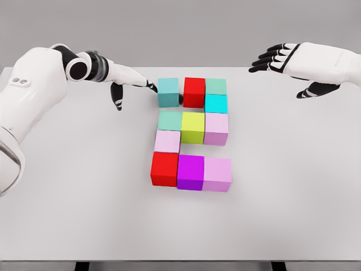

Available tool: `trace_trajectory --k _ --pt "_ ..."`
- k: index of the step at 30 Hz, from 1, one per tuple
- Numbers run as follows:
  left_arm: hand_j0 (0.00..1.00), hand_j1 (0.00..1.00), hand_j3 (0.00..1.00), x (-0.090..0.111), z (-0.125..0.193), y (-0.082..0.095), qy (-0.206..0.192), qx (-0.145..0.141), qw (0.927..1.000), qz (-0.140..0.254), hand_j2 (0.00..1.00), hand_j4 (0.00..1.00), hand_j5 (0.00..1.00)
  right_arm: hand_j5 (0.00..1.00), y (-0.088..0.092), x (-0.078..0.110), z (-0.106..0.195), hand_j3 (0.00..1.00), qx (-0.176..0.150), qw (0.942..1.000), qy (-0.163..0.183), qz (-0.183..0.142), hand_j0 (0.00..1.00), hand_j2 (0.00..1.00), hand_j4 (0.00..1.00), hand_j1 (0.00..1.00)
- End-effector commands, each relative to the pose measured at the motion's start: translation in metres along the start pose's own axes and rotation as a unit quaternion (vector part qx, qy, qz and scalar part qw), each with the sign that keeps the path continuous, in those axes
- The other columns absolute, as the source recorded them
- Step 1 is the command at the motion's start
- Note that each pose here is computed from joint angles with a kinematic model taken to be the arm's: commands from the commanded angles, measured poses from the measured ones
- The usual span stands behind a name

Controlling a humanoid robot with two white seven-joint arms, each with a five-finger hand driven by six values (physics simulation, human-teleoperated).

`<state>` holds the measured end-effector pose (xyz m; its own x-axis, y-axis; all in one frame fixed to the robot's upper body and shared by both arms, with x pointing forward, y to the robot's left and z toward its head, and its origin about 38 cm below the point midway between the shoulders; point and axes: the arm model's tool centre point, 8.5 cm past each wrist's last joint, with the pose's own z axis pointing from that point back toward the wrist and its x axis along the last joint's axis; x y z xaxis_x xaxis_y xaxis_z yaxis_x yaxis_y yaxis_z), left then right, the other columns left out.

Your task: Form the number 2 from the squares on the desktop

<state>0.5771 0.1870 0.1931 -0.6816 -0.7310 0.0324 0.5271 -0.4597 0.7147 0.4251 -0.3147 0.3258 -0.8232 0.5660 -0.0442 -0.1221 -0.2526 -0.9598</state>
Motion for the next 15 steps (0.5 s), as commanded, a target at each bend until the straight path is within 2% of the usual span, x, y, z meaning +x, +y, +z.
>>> trace_trajectory --k 1,15 --pt "1.0 1.0 1.0 0.0013 -0.0006 0.0015 -0.002 0.003 1.0 0.002 1.0 1.0 1.0 1.0 -0.0008 -0.0004 0.0007 1.0 -0.002 1.0 0.001 -0.002 1.0 1.0 1.0 1.0" --pt "1.0 1.0 1.0 0.0055 -0.0034 0.0044 -0.005 0.005 1.0 0.002 1.0 1.0 1.0 1.0 -0.0008 -0.0004 0.0007 1.0 -0.002 1.0 0.001 -0.002 1.0 1.0 1.0 1.0"
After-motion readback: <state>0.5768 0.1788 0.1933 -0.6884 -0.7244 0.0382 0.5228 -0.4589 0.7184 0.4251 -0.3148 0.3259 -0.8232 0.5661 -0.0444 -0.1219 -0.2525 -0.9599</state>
